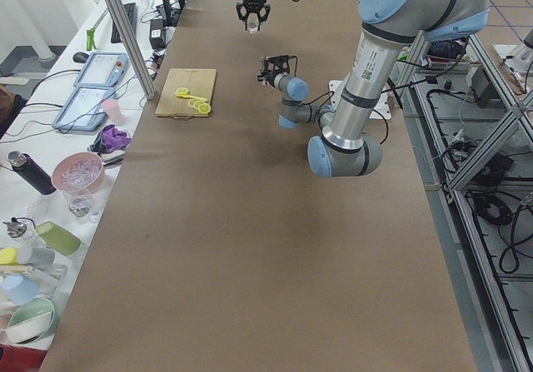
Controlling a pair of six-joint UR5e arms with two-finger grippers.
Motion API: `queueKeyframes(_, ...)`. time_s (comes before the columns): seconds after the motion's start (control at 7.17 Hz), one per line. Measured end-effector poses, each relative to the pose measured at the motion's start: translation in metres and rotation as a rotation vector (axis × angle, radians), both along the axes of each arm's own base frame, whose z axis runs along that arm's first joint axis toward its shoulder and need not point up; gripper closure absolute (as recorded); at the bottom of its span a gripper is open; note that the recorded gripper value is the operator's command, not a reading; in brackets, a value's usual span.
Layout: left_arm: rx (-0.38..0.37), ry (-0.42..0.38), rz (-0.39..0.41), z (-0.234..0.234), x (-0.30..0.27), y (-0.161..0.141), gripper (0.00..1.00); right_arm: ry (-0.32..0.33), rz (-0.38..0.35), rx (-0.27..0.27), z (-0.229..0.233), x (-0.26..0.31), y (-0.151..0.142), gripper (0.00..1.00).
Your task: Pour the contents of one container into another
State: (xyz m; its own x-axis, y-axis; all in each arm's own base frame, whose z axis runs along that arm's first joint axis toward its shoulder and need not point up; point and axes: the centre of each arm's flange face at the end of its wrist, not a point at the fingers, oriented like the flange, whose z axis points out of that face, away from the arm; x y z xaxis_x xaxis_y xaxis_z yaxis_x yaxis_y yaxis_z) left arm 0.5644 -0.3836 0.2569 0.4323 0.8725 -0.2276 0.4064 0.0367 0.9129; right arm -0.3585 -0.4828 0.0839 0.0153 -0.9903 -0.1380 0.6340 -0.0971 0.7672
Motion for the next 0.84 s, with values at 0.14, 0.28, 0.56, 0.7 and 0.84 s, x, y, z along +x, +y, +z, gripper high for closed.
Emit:
queueKeyframes(0.14,-0.009,-0.017,-0.021,0.004,-0.005,-0.013,1.00,-0.029,0.010,-0.010,0.015,0.022,-0.004,1.00)
queueKeyframes(0.28,-0.018,-0.035,-0.036,0.006,-0.008,-0.022,1.00,-0.058,0.021,-0.026,0.032,0.047,-0.010,1.00)
queueKeyframes(0.56,-0.008,-0.004,-0.070,-0.008,-0.039,-0.034,1.00,-0.124,0.044,-0.069,0.072,0.103,-0.024,1.00)
queueKeyframes(0.7,-0.010,-0.008,-0.095,-0.012,-0.063,-0.043,1.00,-0.160,0.053,-0.093,0.101,0.131,-0.029,1.00)
queueKeyframes(0.84,-0.021,-0.036,-0.116,-0.010,-0.075,-0.053,1.00,-0.189,0.057,-0.105,0.130,0.156,-0.030,1.00)
